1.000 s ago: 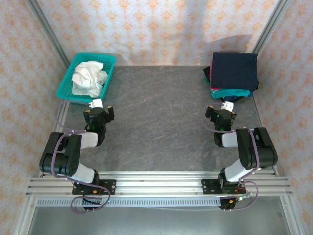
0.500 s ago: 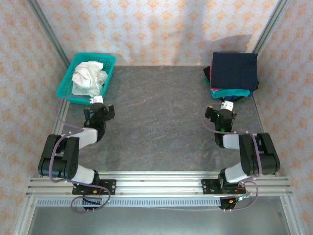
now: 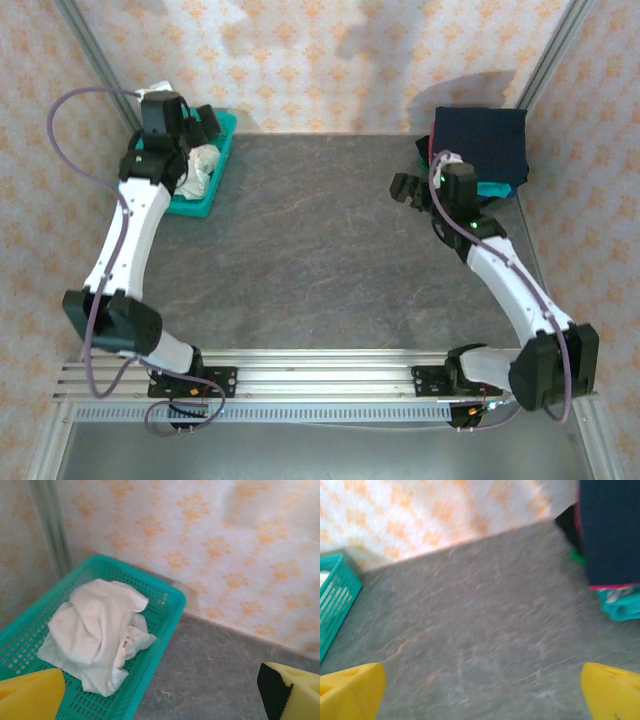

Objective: Fold and stack the t-shirts

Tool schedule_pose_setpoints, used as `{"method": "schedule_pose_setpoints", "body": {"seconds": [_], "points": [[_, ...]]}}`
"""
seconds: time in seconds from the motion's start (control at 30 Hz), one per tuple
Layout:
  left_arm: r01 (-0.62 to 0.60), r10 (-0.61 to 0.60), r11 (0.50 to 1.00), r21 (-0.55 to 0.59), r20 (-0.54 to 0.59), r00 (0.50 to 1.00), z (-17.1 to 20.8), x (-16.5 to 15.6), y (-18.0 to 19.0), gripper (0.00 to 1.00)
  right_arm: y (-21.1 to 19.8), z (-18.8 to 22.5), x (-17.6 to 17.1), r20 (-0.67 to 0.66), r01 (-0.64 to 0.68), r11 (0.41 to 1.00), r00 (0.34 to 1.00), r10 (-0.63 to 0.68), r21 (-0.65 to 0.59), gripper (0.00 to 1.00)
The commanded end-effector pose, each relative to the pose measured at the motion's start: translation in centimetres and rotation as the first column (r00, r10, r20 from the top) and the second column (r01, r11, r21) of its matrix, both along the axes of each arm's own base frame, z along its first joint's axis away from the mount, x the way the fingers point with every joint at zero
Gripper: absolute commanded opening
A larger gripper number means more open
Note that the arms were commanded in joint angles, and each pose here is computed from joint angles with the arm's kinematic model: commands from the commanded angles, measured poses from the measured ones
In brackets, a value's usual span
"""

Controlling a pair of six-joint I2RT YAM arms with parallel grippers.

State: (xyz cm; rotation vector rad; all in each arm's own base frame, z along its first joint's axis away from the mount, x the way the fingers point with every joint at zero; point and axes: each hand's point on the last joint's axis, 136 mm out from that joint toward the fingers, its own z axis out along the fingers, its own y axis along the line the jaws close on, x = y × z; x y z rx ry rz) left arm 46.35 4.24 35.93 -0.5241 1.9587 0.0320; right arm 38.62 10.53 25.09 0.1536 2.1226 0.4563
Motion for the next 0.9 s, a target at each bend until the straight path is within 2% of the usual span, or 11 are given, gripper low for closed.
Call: {"method": "schedule_pose_setpoints", "body": {"seconds": [0.0, 0.1, 0.27, 0.43, 0.53, 0.63, 0.77, 0.8, 0.87], "points": [[-0.124, 0.091, 0.987, -0.107, -0.274, 0.957, -7.9, 0.0, 2.2, 1.0, 3.8, -1.2, -1.6, -0.198, -0.123, 0.988, 0.97, 0.14, 0.094, 1.0], [-0.217, 0.131, 0.952, -0.217, -0.35, 0.927, -11.9, 3.0, 4.4, 1.0, 6.4, 0.2, -0.6, -0.226, -0.169, 0.973, 0.953, 0.202, 0.155, 0.99], [-0.282, 0.165, 0.938, -0.199, -0.457, 0.874, -17.8, 6.7, 6.8, 1.0, 10.4, 2.1, -0.3, -0.206, -0.265, 0.941, 0.929, 0.307, 0.208, 0.99], [-0.284, 0.157, 0.937, -0.205, -0.479, 0.864, -22.2, 9.3, 7.1, 1.0, 11.5, 2.1, -0.3, -0.209, -0.265, 0.93, 0.924, 0.321, 0.255, 0.99], [-0.315, 0.167, 0.922, -0.226, -0.501, 0.849, -24.6, 9.8, 7.1, 0.92, 11.3, 2.2, -0.5, -0.205, -0.256, 0.932, 0.928, 0.311, 0.257, 0.99], [-0.309, 0.144, 0.917, -0.255, -0.509, 0.849, -26.2, 10.3, 6.6, 0.72, 11.0, 2.8, -0.5, -0.186, -0.253, 0.935, 0.935, 0.302, 0.247, 0.99], [-0.259, 0.1, 0.92, -0.295, -0.462, 0.881, -24.5, 11.1, 6.0, 0.07, 10.7, 3.0, -0.3, -0.172, -0.245, 0.941, 0.942, 0.287, 0.232, 0.99], [-0.241, 0.092, 0.923, -0.3, -0.437, 0.895, -23.1, 11.2, 5.8, 0.0, 10.7, 3.1, -0.2, -0.168, -0.242, 0.941, 0.944, 0.285, 0.235, 0.99], [-0.21, 0.091, 0.933, -0.294, -0.371, 0.924, -19.5, 11.1, 5.7, 0.0, 10.6, 3.3, -0.1, -0.155, -0.237, 0.942, 0.948, 0.277, 0.238, 0.99]]}}
